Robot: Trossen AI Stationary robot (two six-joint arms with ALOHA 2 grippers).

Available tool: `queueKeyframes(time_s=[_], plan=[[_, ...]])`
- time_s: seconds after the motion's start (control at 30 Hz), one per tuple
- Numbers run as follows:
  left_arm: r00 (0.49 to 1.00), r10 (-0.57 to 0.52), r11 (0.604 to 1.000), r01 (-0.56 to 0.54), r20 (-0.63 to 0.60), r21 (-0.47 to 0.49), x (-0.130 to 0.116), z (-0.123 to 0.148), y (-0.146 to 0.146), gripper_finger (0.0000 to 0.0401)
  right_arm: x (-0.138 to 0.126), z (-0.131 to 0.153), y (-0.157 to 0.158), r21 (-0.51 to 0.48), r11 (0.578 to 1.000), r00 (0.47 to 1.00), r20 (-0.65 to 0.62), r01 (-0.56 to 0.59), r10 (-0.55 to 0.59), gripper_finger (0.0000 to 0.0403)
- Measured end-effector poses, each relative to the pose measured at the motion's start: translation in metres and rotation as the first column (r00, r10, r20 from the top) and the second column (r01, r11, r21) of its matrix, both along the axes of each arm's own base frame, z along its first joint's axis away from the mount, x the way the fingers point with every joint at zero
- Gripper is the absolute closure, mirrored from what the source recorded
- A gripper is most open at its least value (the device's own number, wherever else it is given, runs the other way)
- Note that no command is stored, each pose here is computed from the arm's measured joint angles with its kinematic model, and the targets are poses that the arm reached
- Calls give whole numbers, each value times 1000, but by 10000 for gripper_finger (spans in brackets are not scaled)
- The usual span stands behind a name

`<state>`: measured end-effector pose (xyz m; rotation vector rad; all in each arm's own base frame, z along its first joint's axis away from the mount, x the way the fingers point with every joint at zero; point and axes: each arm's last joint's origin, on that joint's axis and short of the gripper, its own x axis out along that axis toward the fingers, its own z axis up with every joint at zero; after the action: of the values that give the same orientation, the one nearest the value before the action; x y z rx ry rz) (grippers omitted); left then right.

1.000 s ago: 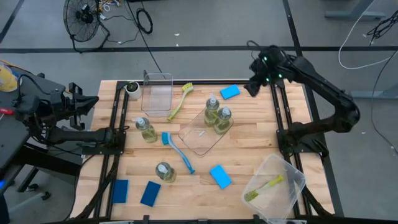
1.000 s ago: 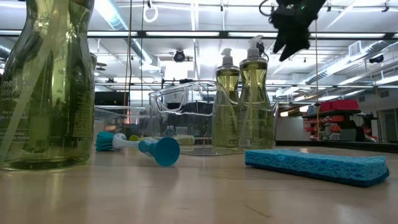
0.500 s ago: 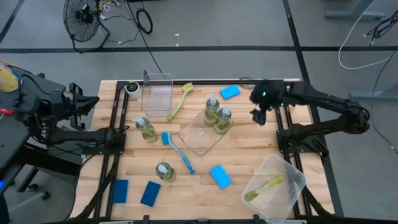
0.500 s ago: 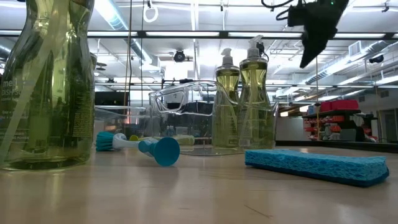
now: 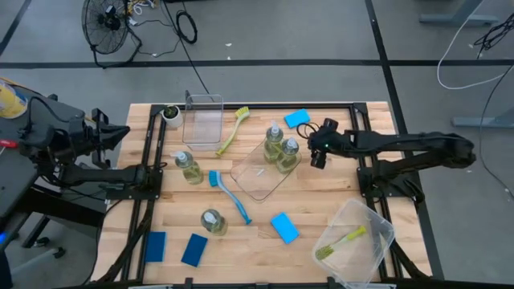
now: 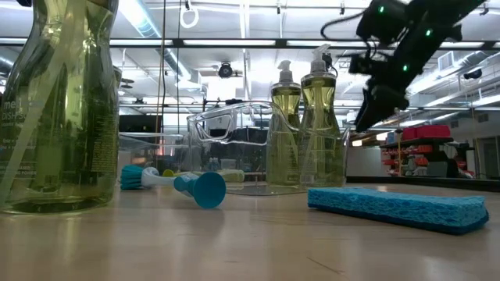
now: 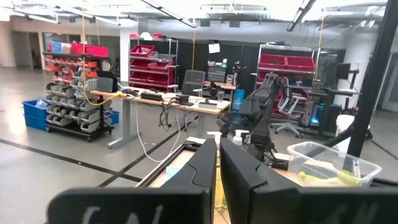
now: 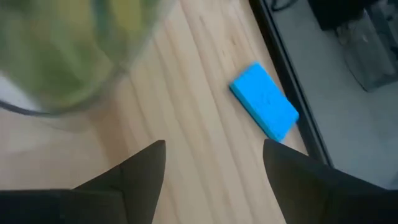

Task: Pick & Place Kitchen Sink Supplies
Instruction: Put the blue sponge into the top transparent bin

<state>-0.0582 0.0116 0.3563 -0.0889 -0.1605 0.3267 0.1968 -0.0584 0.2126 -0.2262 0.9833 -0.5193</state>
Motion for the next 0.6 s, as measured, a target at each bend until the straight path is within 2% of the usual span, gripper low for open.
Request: queueKeyframes(time_s=[0.3, 0.6], plan=[[1000, 31, 999, -31, 3, -13, 0, 0, 1, 376, 18, -32, -25, -14, 1000, 999, -42, -2, 2, 133], [999, 31, 999, -30, 10, -30, 0, 0, 1, 376, 44, -53, -44, -51, 997, 981, -188, -65, 54, 133]])
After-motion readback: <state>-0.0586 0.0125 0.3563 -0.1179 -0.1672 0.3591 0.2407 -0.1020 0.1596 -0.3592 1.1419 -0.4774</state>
